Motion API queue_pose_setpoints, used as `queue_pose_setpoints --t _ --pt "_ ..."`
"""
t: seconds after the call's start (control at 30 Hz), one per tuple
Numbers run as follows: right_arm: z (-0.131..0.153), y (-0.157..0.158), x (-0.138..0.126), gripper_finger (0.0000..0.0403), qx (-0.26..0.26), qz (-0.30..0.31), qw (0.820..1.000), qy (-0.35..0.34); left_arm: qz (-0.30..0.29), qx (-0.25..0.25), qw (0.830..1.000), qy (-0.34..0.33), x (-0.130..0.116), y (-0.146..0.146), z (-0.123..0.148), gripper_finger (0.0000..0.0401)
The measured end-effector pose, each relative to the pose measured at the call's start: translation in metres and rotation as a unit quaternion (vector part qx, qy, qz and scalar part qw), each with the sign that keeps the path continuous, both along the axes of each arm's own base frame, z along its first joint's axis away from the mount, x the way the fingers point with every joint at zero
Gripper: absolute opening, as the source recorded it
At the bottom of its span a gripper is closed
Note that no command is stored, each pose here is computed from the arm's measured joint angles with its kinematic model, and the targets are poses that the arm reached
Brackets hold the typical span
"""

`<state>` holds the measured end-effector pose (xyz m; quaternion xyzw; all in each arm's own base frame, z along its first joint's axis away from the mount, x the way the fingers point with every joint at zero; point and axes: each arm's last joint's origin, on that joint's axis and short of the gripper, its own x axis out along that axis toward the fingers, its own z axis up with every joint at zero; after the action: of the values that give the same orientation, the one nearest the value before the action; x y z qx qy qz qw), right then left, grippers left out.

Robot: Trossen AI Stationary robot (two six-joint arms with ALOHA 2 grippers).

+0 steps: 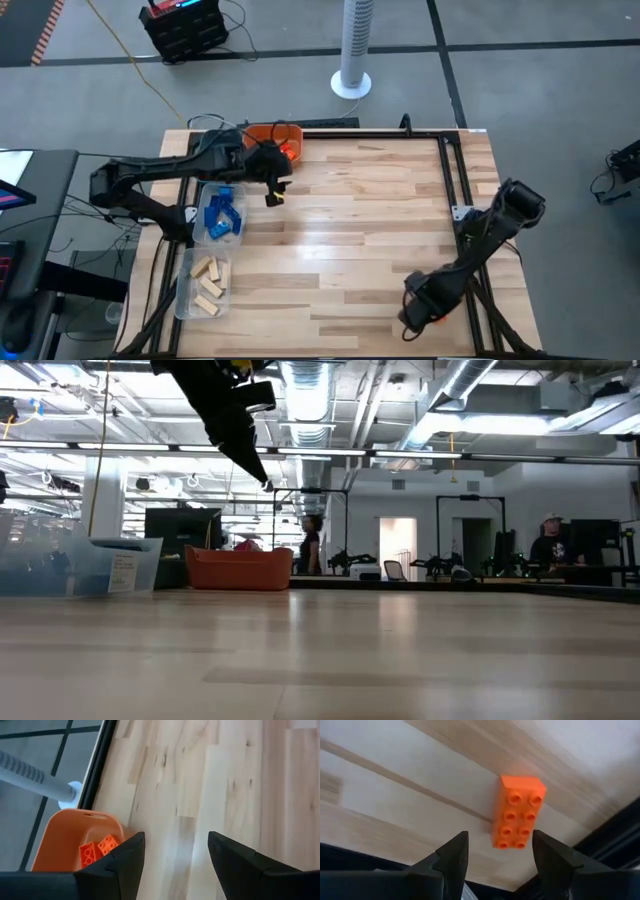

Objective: Sort blocks
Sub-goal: Put the orange game piece into the orange bin

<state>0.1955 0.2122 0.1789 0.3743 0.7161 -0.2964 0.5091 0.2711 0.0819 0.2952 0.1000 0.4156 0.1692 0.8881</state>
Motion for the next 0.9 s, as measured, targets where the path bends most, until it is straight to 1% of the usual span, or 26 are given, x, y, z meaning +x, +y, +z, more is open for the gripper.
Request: queue_pose_setpoints --t 0.23,0.3,0.5,0.63,0.7,0.77,0.9 --pt "-0.002 0.013 -0.015 0.0218 -0.012 -0.020 1.000 0.013 -0.009 0.000 1.000 -0.001 0.002 -0.005 0.000 0.0212" --pt "-0.007 0.014 -0.018 0.0218 -0.009 -0.023 1.000 0.010 -0.009 0.000 1.000 0.002 0.001 -0.005 0.000 0.0212" --pt "-0.034 0.004 -0.024 0.0218 -0.008 -0.031 0.999 0.005 -0.006 -0.007 1.000 0.020 -0.002 -0.006 -0.003 0.0212" --pt "-0.039 -0.005 -0.023 0.0214 -0.014 -0.024 1.000 0.009 0.002 -0.022 0.999 0.049 -0.006 -0.007 -0.007 0.0212" --pt "-0.039 -0.008 -0.021 0.0205 -0.017 -0.012 1.000 0.010 0.003 -0.029 0.998 0.063 -0.008 -0.010 -0.009 0.0212" --pt "-0.039 -0.013 -0.019 0.0186 -0.023 0.002 1.000 0.011 -0.002 -0.033 0.996 0.077 -0.010 -0.014 -0.011 0.0212" --pt "-0.039 -0.022 -0.014 0.0129 -0.034 0.026 0.999 0.004 -0.024 -0.038 0.994 0.101 -0.011 -0.026 -0.013 0.0212"
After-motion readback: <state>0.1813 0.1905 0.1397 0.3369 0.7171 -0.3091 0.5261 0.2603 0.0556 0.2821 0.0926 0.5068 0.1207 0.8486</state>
